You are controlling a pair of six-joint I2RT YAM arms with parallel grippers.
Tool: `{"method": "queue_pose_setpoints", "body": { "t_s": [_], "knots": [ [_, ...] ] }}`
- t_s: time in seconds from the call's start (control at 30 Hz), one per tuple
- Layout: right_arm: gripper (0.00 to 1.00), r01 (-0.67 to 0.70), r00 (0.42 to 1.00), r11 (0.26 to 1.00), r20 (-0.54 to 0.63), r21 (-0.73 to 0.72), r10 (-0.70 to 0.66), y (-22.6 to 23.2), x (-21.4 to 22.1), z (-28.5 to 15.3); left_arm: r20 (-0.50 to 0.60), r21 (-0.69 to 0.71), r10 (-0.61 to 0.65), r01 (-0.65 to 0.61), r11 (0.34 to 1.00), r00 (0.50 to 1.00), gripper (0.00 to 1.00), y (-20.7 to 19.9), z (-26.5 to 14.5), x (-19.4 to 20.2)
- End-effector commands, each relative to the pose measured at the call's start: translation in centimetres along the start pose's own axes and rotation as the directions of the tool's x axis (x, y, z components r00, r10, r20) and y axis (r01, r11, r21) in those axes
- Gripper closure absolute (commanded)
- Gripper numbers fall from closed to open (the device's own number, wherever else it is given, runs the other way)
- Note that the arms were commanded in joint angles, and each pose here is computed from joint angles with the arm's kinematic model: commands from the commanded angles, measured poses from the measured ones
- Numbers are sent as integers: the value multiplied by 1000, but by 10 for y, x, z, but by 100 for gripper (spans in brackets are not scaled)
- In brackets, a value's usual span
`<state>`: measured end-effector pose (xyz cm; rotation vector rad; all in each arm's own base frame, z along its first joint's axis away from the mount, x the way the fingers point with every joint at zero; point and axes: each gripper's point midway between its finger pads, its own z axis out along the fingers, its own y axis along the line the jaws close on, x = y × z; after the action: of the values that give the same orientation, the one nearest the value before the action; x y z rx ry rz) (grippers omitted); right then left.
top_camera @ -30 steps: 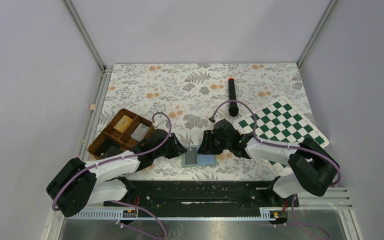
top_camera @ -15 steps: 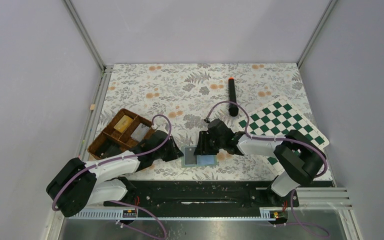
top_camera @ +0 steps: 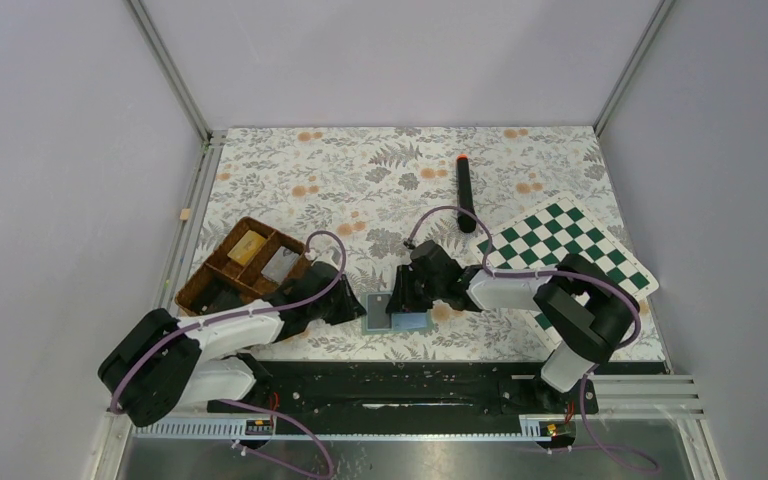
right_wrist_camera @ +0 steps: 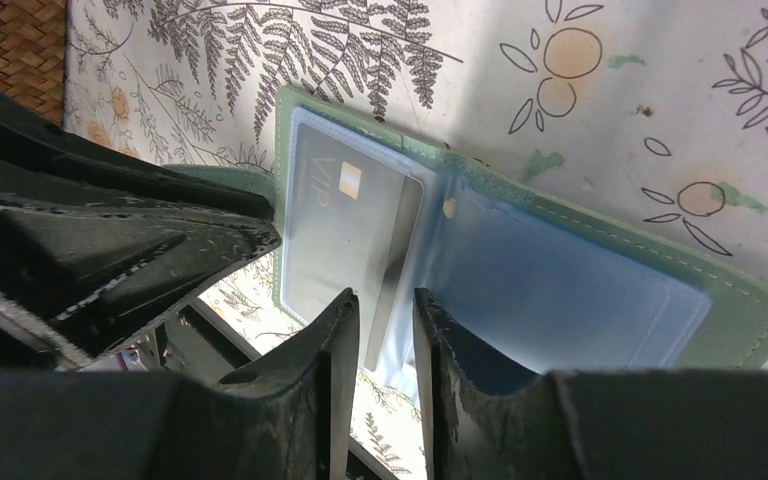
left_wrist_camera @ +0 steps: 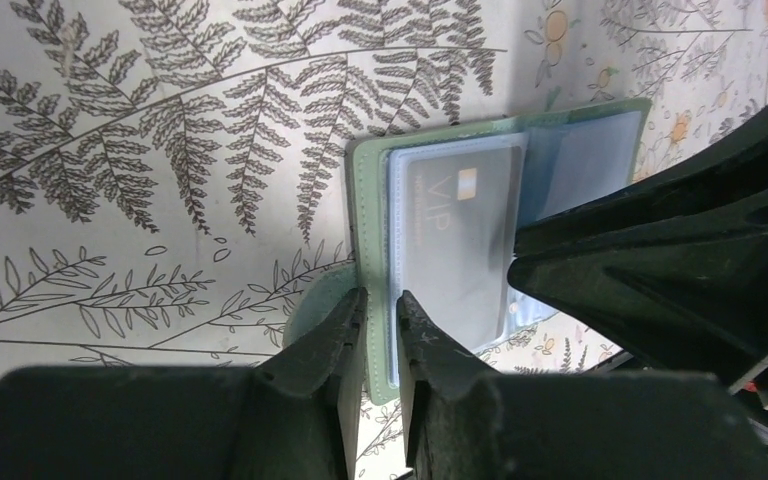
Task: Take the credit cards out of the card holder
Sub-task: Remove the credit card from the card holder.
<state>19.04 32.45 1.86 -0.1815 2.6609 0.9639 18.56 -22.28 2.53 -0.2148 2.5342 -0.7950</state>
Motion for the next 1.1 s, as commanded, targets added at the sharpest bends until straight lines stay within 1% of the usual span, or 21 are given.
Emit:
{"method": "queue_pose_setpoints", "body": {
  "t_s": [0.0, 0.13, 0.2, 0.3, 0.5, 0.83, 0.9, 1.03, 1.07],
  "knots": [
    [68, -1, 1000, 1000, 20, 10, 1, -2, -1, 7, -7, 45, 3, -2, 999, 1000, 83, -7, 6, 1],
    [74, -7, 1000, 1000, 14, 24, 7, -12, 6, 10, -6, 62, 3, -3, 998, 1000, 84, -10, 5, 1],
    [78, -13, 1000, 999, 13, 29, 13, -18, 10, 12, 4, 111, 7, -8, 994, 1000, 83, -19, 2, -1],
    [80, -31, 1000, 999, 4, 22, 31, -22, 15, 16, 15, 176, 3, -5, 984, 1000, 79, -29, -1, -2],
    [81, -52, 999, 999, -7, 5, 52, -23, 20, 19, 6, 223, 0, -1, 975, 1000, 76, -36, 0, 0],
    [81, -67, 998, 998, -7, -17, 67, -22, 20, 18, 38, 320, -10, -3, 947, 999, 74, -54, -7, -6],
    [82, -72, 997, 997, -10, -18, 71, -23, 21, 19, 41, 318, -13, -1, 948, 999, 74, -54, -8, -6],
    [83, -83, 996, 996, -10, -24, 83, -25, 21, 19, 89, 293, -29, 2, 956, 996, 74, -49, -16, -14],
    [83, -86, 996, 996, -7, -25, 86, -26, 21, 19, 108, 292, -34, 1, 957, 994, 72, -49, -21, -17]
  ]
}}
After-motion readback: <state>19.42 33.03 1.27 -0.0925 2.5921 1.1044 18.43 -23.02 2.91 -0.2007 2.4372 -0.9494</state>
